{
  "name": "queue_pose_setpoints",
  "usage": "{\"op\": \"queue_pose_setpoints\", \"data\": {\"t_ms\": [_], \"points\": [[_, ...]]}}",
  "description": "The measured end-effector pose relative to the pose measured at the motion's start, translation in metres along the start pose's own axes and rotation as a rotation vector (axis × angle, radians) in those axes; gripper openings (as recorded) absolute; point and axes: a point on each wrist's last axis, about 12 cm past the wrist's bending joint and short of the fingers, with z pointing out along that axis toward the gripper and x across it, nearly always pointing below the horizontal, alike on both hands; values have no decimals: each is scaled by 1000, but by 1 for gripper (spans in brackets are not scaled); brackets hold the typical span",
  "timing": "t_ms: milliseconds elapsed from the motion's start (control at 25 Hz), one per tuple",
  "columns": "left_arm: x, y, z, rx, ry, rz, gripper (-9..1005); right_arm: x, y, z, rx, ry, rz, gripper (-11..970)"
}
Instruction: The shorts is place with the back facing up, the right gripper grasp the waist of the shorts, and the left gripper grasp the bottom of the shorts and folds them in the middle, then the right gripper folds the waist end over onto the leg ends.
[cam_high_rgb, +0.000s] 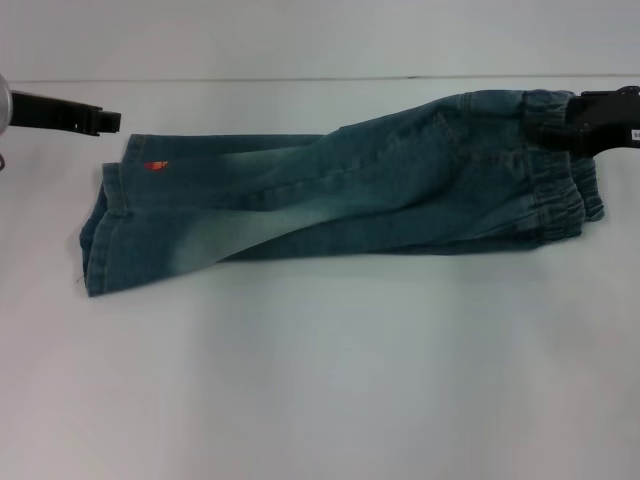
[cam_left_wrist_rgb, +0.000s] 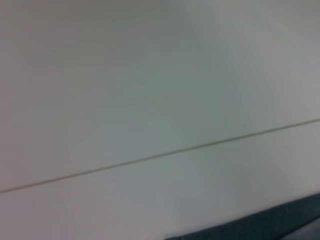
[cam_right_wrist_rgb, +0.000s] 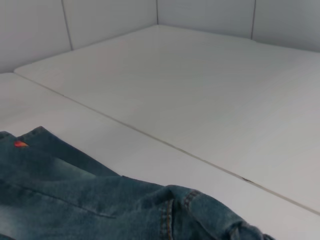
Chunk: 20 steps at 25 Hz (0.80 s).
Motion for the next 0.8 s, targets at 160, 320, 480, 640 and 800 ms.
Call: {"op": "queue_pose_setpoints", "data": {"t_ms": [160,320,480,640,800], "points": [[0,-2,0,4,-1,5,269,-1,-2,-2,21,13,10,500],[-2,-9,3,16,6,24,446,0,-5,-7,41,34,36,672],[-3,-16,6,31,10,42,653,1,-8,-11,58,63,65,769],[-3,-25,9,46,19,66,817,2,-9,-15,63,83,83,866],[-5,-32,10,56,11,84,891,1,-11,-20,85,94,84,912]]}}
